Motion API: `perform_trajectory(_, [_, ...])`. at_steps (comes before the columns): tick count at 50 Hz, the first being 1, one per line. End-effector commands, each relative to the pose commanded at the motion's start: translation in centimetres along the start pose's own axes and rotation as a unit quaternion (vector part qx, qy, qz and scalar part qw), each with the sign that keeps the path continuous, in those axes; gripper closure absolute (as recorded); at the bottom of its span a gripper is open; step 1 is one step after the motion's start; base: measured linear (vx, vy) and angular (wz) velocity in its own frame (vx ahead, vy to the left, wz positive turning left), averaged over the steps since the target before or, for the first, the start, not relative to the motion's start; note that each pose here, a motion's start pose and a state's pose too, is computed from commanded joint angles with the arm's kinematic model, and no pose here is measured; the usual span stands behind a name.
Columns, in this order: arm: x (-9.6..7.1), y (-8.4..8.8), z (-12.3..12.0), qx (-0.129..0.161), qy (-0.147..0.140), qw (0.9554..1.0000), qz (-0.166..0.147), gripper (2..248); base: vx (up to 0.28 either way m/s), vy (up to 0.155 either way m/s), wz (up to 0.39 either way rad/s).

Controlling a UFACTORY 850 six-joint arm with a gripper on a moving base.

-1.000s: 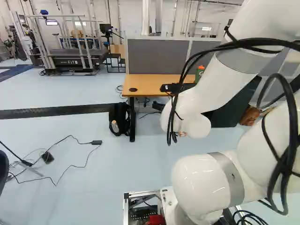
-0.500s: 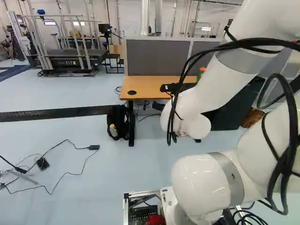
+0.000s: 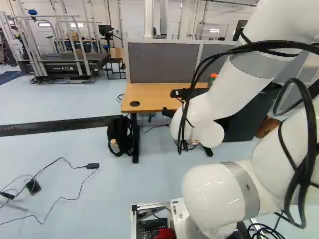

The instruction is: Pick up the green bottle from the table

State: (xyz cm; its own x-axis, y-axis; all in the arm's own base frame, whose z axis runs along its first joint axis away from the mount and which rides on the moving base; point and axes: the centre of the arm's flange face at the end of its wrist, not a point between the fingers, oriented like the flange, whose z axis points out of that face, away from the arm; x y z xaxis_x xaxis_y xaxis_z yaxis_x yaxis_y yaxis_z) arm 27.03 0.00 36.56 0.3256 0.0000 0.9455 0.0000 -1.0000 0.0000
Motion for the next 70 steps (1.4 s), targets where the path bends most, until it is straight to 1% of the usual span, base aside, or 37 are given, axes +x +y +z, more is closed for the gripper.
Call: perform_trajectory(70, [0.00,0.00,0.00,0.000,0.000,1.0000,0.000,3,0.117,-0.072,-0.234])
